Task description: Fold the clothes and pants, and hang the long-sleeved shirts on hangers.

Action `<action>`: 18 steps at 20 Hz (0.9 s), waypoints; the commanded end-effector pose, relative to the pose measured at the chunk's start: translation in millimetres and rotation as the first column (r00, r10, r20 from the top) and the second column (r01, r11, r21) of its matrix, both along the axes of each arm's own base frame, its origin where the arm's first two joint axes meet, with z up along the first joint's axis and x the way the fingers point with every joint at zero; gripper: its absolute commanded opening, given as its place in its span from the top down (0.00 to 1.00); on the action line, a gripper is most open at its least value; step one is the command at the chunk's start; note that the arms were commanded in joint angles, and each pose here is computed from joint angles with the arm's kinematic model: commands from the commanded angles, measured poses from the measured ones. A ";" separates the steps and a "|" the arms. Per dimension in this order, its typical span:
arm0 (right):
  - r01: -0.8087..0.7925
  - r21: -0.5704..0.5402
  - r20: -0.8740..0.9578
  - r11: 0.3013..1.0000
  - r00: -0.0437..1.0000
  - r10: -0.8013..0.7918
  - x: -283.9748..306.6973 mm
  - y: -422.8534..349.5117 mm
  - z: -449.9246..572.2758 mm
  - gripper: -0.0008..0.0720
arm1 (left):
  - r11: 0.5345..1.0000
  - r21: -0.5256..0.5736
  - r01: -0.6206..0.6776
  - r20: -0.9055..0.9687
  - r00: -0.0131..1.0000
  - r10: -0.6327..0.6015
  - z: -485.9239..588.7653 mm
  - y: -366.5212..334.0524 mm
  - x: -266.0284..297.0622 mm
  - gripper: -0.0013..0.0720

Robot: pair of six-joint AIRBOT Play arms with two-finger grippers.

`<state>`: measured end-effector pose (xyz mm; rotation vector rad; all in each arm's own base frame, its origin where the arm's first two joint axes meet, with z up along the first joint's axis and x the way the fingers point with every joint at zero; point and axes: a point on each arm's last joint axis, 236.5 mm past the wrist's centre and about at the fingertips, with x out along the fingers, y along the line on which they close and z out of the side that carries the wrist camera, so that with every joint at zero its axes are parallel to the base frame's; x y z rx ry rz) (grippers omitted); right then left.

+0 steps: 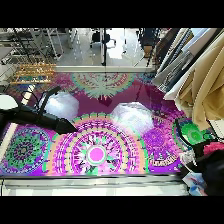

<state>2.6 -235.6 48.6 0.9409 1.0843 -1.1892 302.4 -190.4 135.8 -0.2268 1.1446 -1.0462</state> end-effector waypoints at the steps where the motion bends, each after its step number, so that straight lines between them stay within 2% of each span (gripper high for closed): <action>1: 0.112 -0.072 -0.061 0.991 0.991 -0.117 -29.0 -45.6 -31.4 0.92 | 1.000 -0.001 -0.013 0.010 1.000 0.013 0.4 0.2 3.6 0.97; 2: 0.114 -0.061 -0.043 0.992 0.992 -0.116 -25.5 -53.2 -40.8 0.64 | 1.000 -0.002 -0.019 0.015 1.000 0.019 0.5 0.2 5.6 0.97; 3: 0.116 -0.040 -0.026 0.992 0.993 -0.117 -21.8 -58.3 -50.8 0.17 | 1.000 -0.003 -0.026 0.021 0.999 0.026 0.7 0.1 7.6 0.97; 4: 0.101 -0.017 -0.010 0.995 0.995 -0.101 -17.0 -60.7 -57.4 0.05 | 1.000 -0.003 -0.031 0.026 0.999 0.031 0.8 0.2 9.3 0.97; 5: 0.073 -0.001 0.011 0.997 0.997 -0.073 -10.6 -62.4 -59.1 0.04 | 0.999 -0.003 -0.037 0.030 0.999 0.037 1.0 0.2 11.1 0.97; 7: 0.043 -0.035 0.082 0.998 0.996 -0.040 7.0 -72.3 -39.5 0.04 | 0.999 -0.004 -0.040 0.032 0.999 0.040 1.0 0.3 12.0 0.97; 10: 0.006 -0.077 0.264 0.997 0.964 0.015 51.0 -78.1 29.9 0.03 | 0.999 -0.003 -0.039 0.032 0.999 0.039 1.0 0.3 11.6 0.97; 13: -0.143 -0.097 0.364 0.985 0.916 0.169 97.3 -55.9 99.4 0.03 | 0.999 -0.003 -0.039 0.032 0.999 0.039 0.9 0.3 11.7 0.97; 16: -0.387 -0.126 0.465 0.914 0.791 0.399 177.6 -13.6 129.1 0.03 | 0.999 0.019 -0.048 0.040 0.998 0.047 -2.8 4.0 14.4 0.97; 18: -0.570 -0.097 0.480 0.816 0.692 0.540 228.1 32.0 116.3 0.04 | 0.989 0.129 -0.076 0.066 0.995 0.068 -21.1 23.5 22.1 0.97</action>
